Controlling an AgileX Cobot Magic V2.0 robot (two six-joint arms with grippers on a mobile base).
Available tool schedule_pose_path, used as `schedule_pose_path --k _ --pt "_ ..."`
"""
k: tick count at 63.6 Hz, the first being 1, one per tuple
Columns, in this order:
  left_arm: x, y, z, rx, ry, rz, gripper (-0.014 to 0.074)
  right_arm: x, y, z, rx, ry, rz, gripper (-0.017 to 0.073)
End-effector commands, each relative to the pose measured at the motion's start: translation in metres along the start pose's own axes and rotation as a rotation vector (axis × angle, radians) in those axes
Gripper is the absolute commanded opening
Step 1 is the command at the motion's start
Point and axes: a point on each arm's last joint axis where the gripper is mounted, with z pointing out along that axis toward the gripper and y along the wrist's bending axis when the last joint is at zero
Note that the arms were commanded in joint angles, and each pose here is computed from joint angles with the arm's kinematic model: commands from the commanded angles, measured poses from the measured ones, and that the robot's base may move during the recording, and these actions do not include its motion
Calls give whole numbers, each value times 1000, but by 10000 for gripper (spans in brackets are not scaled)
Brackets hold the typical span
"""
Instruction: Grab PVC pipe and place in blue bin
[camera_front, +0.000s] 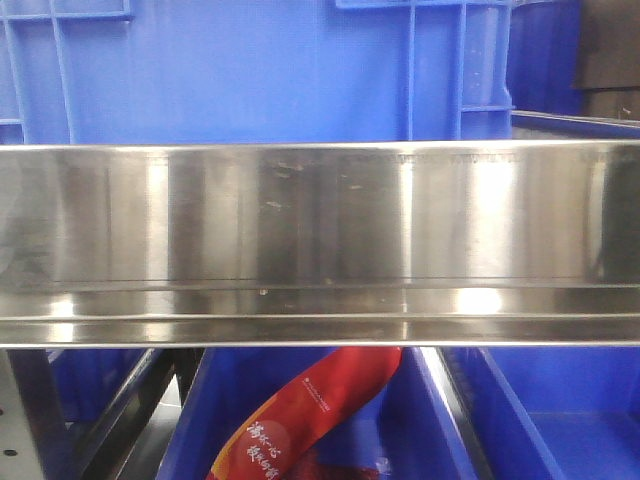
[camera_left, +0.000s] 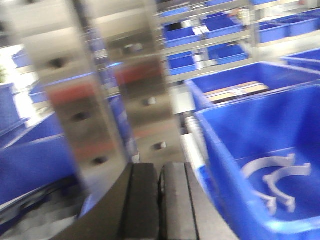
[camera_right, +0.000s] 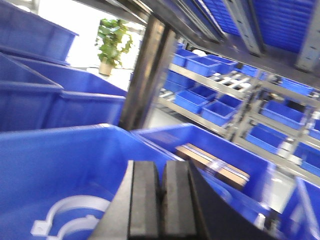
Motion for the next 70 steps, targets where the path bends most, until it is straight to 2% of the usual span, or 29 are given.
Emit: schedule_pose_path --k 1,6,21,30,35,41,49,53,59,64,70 --pt "-1 3 -8 -21 -14 -11 -111 -2 -5 -14 63 -25 -22 -163" --pt "1 4 -11 -25 3 -13 -111 1 -9 -25 87 -22 -52 -163" --pt "8 4 -17 -23 31 -20 -111 6 -20 -58 135 4 -77 -163" --pt "22 -1 -16 -3 54 -31 -111 5 -29 -76 182 25 -130 -163" --pt "31 -4 -17 8 38 -35 -111 4 -32 -85 207 30 -125 -163" --pt "44 -9 -19 28 9 -49 -111 5 -31 -91 197 48 -137 -163" --pt "63 -14 -22 42 20 -58 -111 9 -30 -97 210 58 -82 -163" --pt "70 -15 -26 43 22 -57 -111 14 -30 -100 216 86 -81 -163" --pt "82 -17 -31 44 8 -57 -111 25 -29 -103 218 142 -10 -163" --pt "88 -19 -34 55 -25 -72 -111 29 -29 -106 217 194 -24 -163" --pt "95 -22 -38 71 -51 -100 -111 30 -29 -110 225 206 1 -163"
